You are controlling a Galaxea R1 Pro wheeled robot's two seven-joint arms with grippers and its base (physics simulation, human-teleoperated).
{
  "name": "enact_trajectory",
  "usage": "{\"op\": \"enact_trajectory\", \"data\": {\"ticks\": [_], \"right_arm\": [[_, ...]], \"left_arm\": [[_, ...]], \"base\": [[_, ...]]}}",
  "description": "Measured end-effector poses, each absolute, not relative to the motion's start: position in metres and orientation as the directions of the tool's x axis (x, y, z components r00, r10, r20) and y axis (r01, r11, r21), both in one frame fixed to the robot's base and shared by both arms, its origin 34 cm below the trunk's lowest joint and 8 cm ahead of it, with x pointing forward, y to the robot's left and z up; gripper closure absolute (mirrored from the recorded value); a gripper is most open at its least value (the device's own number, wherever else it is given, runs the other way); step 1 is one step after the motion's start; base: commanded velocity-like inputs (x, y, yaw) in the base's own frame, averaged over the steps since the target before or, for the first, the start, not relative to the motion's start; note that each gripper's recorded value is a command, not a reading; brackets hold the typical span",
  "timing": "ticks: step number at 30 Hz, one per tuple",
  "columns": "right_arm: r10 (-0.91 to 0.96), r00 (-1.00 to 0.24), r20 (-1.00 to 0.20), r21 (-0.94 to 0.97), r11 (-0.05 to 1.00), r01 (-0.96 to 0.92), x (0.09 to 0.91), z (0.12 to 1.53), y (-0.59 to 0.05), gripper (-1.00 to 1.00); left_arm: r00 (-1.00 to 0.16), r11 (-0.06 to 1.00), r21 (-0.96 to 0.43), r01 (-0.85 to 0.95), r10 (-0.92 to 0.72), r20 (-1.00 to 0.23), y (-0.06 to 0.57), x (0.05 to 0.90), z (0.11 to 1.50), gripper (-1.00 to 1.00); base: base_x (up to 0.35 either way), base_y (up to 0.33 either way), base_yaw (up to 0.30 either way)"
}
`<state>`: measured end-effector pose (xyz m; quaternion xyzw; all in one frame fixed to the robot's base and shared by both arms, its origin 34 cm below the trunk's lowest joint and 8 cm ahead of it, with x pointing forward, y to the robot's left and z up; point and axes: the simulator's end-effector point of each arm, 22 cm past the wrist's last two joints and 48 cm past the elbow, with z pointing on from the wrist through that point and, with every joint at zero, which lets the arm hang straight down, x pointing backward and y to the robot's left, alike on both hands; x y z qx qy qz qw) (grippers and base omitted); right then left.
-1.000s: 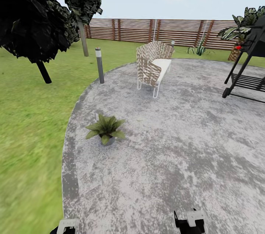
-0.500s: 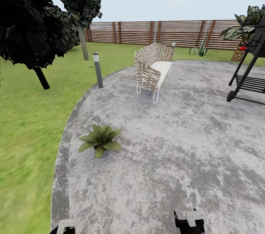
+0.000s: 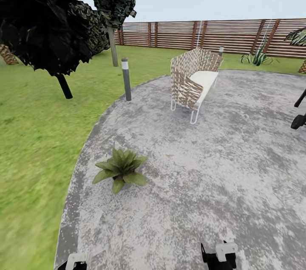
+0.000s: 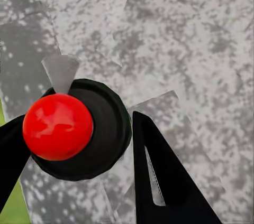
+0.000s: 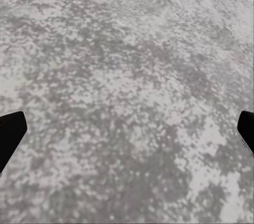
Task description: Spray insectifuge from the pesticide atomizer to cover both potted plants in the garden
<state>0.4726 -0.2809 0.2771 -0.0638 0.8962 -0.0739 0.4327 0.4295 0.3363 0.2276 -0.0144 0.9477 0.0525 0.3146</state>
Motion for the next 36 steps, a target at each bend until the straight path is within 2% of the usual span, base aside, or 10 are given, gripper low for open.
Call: {"op": "enact_trajectory", "data": {"ticks": [10, 22, 36], "right_arm": [[-0.184, -0.617, -0.765, -0.190, 0.980, -0.057, 0.4725, 0.2769, -0.2807, -1.00], [-0.183, -0.616, -0.766, -0.188, 0.980, -0.058, 0.4730, 0.2771, -0.2796, -1.00], [-0.183, -0.616, -0.766, -0.189, 0.980, -0.057, 0.4731, 0.2771, -0.2798, -1.00]], "left_arm": [[-0.802, 0.994, 0.091, -0.061, 0.005, -0.598, 0.3366, 0.4296, 0.2275, 1.00], [-0.802, 0.994, 0.091, -0.061, 0.005, -0.598, 0.3369, 0.4296, 0.2274, 1.00], [-0.802, 0.994, 0.091, -0.061, 0.005, -0.597, 0.3367, 0.4294, 0.2273, 1.00]], "base": [[0.216, -0.119, 0.025], [0.017, -0.002, 0.007], [0.000, 0.000, 0.250]]}}
